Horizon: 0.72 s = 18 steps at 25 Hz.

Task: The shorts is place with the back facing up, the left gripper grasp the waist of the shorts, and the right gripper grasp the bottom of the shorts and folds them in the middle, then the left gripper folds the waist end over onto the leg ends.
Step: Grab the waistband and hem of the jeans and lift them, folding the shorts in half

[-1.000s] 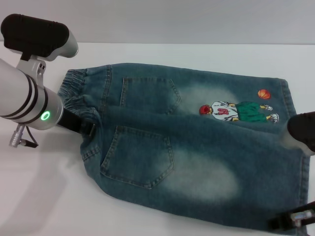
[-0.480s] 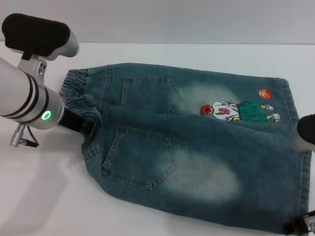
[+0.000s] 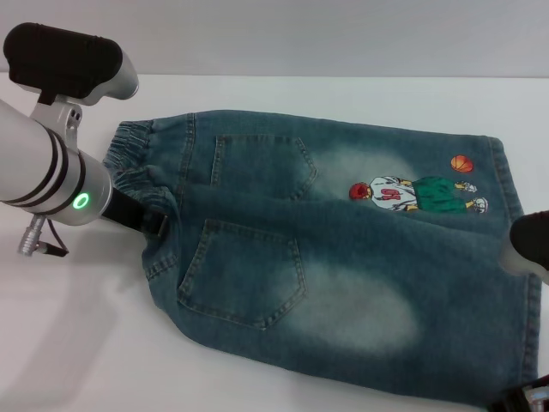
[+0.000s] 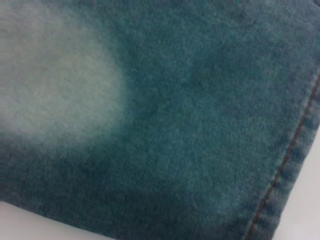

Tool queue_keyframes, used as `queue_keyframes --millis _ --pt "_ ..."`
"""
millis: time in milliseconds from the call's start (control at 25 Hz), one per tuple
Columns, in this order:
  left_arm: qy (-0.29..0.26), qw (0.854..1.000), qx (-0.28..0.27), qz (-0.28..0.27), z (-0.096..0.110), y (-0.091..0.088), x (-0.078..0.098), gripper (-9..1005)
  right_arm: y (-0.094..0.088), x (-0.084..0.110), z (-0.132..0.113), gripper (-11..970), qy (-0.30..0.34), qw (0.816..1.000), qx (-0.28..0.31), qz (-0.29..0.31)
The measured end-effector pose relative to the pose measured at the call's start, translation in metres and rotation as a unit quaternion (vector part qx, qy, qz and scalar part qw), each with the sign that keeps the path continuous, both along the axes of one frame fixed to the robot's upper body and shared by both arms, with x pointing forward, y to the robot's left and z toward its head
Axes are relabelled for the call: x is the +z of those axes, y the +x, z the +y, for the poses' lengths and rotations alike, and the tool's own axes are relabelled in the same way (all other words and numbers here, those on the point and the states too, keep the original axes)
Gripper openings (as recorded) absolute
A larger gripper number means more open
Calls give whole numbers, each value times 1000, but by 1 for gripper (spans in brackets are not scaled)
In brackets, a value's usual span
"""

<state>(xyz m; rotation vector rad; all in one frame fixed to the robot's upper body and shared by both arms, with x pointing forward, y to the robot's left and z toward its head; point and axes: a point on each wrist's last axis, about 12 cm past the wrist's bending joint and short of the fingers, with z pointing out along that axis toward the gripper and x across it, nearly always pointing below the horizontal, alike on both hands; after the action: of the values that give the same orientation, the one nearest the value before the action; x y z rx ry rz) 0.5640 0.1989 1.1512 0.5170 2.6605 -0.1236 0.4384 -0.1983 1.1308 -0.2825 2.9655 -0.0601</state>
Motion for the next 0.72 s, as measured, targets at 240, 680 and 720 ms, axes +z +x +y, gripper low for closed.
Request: queue_keyframes --millis 240,680,720 --pt "1 1000 -6 0 -3 -1 0 225 0 -2 2 658 6 1000 3 2" --pt "1 1000 -10 0 -6 0 0 225 2 -5 3 659 11 1000 3 0" --pt "1 1000 -10 0 -6 0 0 225 2 -5 3 659 12 1000 3 -1"
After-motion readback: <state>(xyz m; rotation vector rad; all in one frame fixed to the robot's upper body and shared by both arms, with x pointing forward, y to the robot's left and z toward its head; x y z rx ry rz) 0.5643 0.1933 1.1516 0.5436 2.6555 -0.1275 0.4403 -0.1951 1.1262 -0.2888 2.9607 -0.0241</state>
